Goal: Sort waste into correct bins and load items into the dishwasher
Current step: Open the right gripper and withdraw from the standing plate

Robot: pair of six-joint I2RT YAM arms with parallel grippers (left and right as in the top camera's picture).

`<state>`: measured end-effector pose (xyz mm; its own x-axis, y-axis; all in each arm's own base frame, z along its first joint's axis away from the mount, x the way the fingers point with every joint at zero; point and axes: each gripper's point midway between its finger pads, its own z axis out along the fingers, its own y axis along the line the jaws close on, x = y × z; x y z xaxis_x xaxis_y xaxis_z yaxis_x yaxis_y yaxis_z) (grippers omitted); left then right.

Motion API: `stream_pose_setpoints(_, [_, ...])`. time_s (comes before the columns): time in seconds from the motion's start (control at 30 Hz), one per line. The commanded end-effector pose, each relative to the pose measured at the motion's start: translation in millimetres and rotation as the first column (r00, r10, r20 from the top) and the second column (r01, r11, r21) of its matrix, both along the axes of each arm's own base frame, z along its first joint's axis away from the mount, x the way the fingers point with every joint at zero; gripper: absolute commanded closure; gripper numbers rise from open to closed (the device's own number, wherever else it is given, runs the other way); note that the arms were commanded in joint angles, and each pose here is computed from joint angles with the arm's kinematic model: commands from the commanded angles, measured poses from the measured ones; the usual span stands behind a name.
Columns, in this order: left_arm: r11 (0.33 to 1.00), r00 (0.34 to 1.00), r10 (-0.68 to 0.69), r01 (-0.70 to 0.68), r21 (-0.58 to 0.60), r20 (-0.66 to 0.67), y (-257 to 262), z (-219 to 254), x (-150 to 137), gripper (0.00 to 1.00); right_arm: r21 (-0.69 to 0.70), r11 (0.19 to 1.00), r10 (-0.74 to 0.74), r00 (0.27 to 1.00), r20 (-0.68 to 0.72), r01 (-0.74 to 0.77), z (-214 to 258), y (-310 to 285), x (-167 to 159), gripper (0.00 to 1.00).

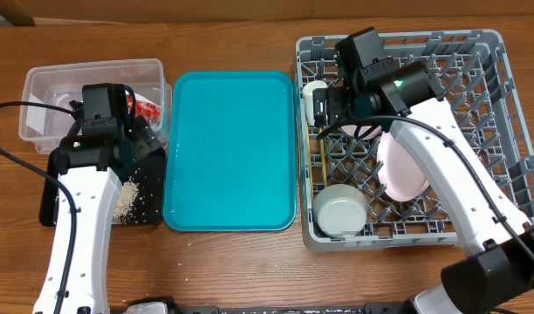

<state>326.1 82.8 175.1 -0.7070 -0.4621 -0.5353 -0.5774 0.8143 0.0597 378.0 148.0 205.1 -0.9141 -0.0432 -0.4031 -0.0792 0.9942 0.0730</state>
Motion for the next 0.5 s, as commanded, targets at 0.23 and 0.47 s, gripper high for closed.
stream_pose_setpoints(0.23, [1.000, 1.000, -0.009, 0.009, 0.001, 0.018, 0, 7, 2, 0.00, 0.053, 0.999, 0.002, 0.992, 0.127, -0.009, 51, -4, -8, 0.00])
stream_pose_setpoints(0.47, [1.000, 1.000, -0.008, 0.008, 0.001, 0.018, 0, 7, 2, 0.00, 0.095, 0.995, -0.043, 0.940, 0.338, 0.012, 122, -23, -27, 0.00])
